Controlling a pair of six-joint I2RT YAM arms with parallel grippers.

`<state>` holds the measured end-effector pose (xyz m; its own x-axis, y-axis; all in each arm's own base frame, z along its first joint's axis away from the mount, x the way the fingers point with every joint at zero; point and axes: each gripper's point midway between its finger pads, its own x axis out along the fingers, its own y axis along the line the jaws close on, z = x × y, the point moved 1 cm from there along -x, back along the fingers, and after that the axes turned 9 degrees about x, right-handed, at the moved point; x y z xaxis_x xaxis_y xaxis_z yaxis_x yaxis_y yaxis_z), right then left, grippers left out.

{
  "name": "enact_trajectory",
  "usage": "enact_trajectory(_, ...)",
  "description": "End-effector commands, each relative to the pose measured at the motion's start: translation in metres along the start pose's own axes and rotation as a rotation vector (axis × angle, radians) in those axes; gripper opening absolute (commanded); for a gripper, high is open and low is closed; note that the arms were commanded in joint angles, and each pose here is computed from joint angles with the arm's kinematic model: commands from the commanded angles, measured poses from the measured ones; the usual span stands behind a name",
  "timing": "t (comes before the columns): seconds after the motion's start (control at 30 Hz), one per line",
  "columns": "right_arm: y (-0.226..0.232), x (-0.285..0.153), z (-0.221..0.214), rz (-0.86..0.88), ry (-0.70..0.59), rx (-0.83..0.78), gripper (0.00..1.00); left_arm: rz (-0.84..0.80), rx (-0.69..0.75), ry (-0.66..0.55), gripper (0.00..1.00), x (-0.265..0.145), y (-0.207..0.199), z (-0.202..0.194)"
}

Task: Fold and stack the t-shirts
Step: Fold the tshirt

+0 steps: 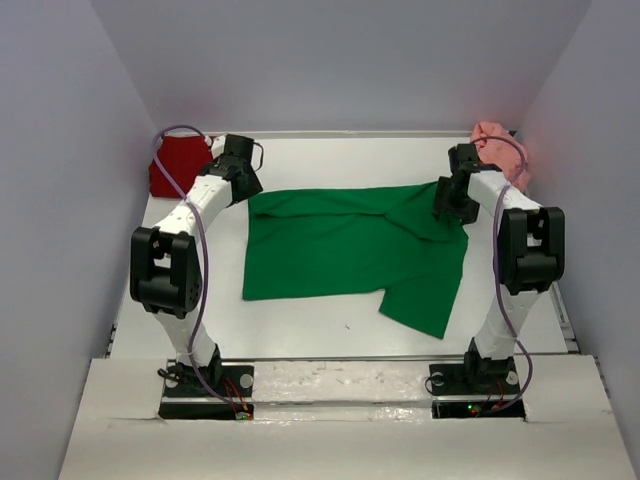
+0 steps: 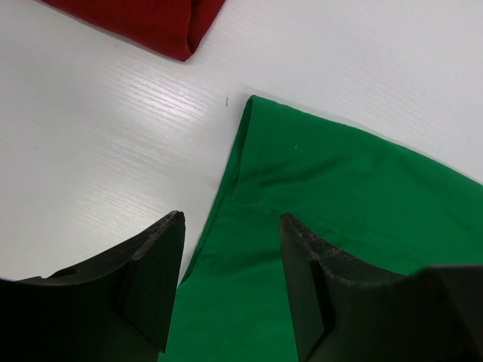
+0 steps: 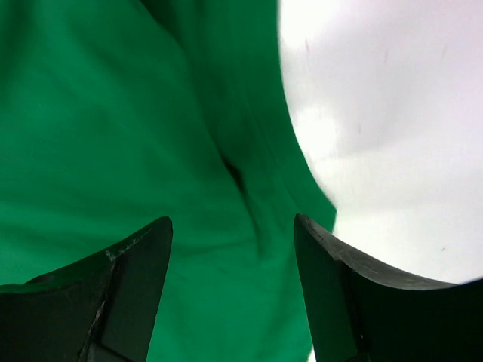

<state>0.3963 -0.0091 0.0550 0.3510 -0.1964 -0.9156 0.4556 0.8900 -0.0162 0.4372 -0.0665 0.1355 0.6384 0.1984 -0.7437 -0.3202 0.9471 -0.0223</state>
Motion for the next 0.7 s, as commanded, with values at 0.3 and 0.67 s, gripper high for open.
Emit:
enact_trajectory(0.3,0.086,-0.040,0.133,0.141,-0.217,-0.105,0.51,-0.085,0.016,-0.048,0.62,0.003,-0.037,0.026)
enact_trajectory(0.67,0.069,-0.009,0.117,0.070,-0.199,-0.065,0.35,-0.094,0.055,-0.057,0.62,-0.001,-0.042,0.020)
